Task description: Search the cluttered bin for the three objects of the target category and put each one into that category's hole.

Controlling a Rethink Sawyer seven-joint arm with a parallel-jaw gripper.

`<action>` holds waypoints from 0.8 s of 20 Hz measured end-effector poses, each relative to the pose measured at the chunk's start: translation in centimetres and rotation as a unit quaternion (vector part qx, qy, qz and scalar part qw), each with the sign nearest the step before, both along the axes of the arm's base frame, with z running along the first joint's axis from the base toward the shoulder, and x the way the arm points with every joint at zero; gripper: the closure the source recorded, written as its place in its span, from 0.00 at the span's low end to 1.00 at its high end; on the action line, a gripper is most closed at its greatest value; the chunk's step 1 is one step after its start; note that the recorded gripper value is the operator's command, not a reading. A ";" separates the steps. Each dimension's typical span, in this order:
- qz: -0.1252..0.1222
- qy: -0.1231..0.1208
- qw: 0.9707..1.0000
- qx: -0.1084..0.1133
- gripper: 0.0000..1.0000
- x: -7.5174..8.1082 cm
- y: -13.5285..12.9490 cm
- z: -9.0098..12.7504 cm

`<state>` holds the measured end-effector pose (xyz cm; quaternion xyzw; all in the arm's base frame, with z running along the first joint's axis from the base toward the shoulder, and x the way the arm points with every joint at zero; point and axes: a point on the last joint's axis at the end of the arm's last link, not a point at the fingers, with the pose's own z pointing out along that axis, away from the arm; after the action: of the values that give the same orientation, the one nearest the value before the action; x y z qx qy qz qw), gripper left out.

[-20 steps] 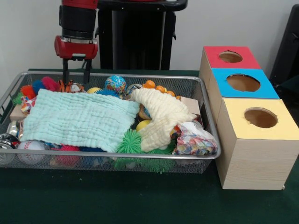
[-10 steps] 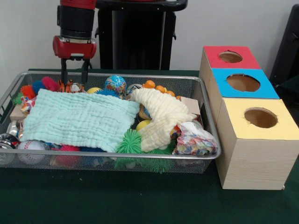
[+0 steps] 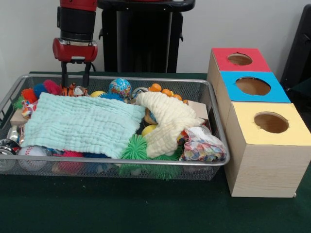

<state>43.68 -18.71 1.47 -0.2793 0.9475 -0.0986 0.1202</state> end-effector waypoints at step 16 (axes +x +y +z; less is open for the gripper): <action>0.025 -0.004 1.000 0.002 0.00 1.4 1.8 -1.0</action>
<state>45.09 -16.90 0.51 -0.3021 0.9400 -0.0948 0.1272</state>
